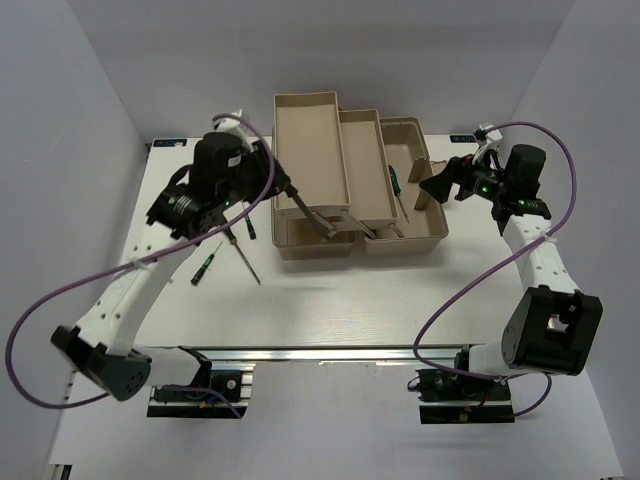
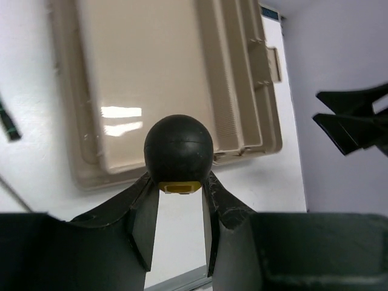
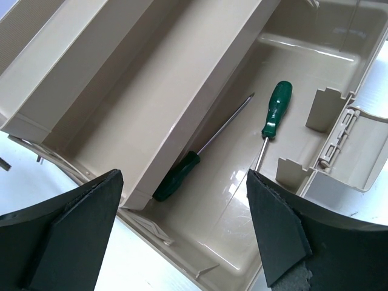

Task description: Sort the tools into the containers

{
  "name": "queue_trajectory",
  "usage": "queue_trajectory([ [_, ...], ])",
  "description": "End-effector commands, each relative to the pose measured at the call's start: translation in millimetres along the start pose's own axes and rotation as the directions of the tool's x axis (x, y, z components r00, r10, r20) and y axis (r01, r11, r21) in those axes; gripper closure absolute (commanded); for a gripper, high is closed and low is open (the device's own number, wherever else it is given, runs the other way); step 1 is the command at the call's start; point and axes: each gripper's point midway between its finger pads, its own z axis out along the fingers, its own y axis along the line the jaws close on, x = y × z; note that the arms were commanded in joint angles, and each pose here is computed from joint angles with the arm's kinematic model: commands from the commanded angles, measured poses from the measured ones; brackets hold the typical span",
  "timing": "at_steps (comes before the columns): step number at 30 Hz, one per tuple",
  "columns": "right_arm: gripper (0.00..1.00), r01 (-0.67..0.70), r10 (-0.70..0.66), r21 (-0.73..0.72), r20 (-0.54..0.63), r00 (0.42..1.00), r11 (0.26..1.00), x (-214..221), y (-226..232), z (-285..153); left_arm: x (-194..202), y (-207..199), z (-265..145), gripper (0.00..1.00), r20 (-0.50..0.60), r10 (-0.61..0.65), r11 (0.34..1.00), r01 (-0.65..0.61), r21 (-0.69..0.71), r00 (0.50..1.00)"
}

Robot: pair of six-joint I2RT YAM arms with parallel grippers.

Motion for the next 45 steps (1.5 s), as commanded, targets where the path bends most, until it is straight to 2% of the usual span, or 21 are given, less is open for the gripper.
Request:
queue_trajectory([
  [1, 0.12, 0.069, -0.069, 0.001, 0.047, 0.996, 0.998, -20, 0, -3, -24, -51, 0, 1.00, 0.021, 0.120, 0.970, -0.122, 0.212, 0.993],
  [2, 0.12, 0.069, -0.069, 0.001, 0.045, 0.997, 0.998, -19, 0, -3, -21, -53, 19, 1.00, -0.010, 0.136, 0.970, -0.132, 0.203, 0.991],
  [3, 0.12, 0.067, -0.067, 0.004, 0.044, 0.997, 0.998, -17, 0, -3, -40, -67, 14, 1.00, 0.027, 0.145, 0.964, -0.147, 0.221, 0.989],
  [8, 0.12, 0.060, -0.059, -0.004, 0.041, 0.997, 0.998, -15, 2, -3, -90, -87, 48, 1.00, 0.135, 0.165, 0.960, -0.191, 0.207, 0.977],
  [9, 0.12, 0.060, -0.060, -0.001, 0.039, 0.997, 0.998, -15, 2, -4, -109, -84, 61, 1.00, 0.159, 0.152, 0.968, -0.180, 0.174, 0.975],
  [12, 0.12, 0.062, -0.062, 0.006, 0.038, 0.997, 0.998, -14, 2, -6, -129, -67, 83, 1.00, 0.160, 0.116, 0.985, -0.135, 0.109, 0.980],
  [15, 0.12, 0.055, -0.056, 0.008, 0.033, 0.998, 0.998, -11, 2, -7, -143, -28, 118, 1.00, 0.159, 0.038, 0.998, -0.045, 0.043, 0.987],
  [19, 0.12, 0.047, -0.048, 0.015, 0.032, 0.998, 0.999, -9, 1, -9, -137, 8, 158, 1.00, 0.115, -0.021, 1.000, 0.021, 0.003, 0.993],
  [23, 0.12, 0.047, -0.047, 0.025, 0.035, 0.998, 0.999, -9, -1, -11, -101, 12, 202, 1.00, -0.019, -0.032, 0.997, 0.033, 0.064, 0.999],
  [32, 0.11, 0.037, -0.037, 0.003, 0.032, 0.999, 0.999, -5, 2, -11, -73, 12, 227, 1.00, -0.115, -0.005, 0.991, 0.020, 0.133, 0.993],
  [35, 0.11, 0.043, -0.043, -0.013, 0.031, 0.999, 0.999, -4, 5, -10, -67, 10, 230, 0.80, -0.138, 0.000, 0.987, 0.022, 0.159, 0.990],
  [36, 0.11, 0.052, -0.051, -0.022, 0.030, 0.998, 0.998, -4, 6, -10, -68, 8, 227, 0.62, -0.137, 0.004, 0.986, 0.019, 0.164, 0.991],
  [37, 0.11, 0.069, -0.068, -0.040, 0.031, 0.997, 0.997, -6, 11, -11, -70, 7, 223, 0.52, -0.133, 0.004, 0.987, 0.018, 0.160, 0.991],
  [39, 0.11, 0.153, -0.151, -0.115, 0.023, 0.988, 0.982, -5, 31, -7, -83, 4, 212, 0.40, -0.086, 0.014, 0.989, -0.001, 0.151, 0.996],
  [40, 0.11, 0.199, -0.197, -0.152, 0.026, 0.980, 0.968, -5, 40, -5, -101, -6, 194, 0.32, -0.032, 0.025, 0.986, -0.019, 0.164, 0.999],
  [42, 0.11, 0.340, -0.338, -0.279, 0.056, 0.940, 0.898, -3, 75, 2, -125, -13, 172, 0.25, 0.051, 0.035, 0.986, -0.042, 0.160, 0.998],
  [44, 0.11, 0.449, -0.440, -0.355, 0.111, 0.891, 0.820, -4, 107, 7, -153, -12, 137, 0.25, 0.139, 0.027, 0.991, -0.045, 0.126, 0.990],
  [45, 0.11, 0.534, -0.514, -0.400, 0.168, 0.841, 0.745, -4, 133, 15, -157, -5, 126, 0.25, 0.152, 0.016, 0.994, -0.032, 0.101, 0.988],
])
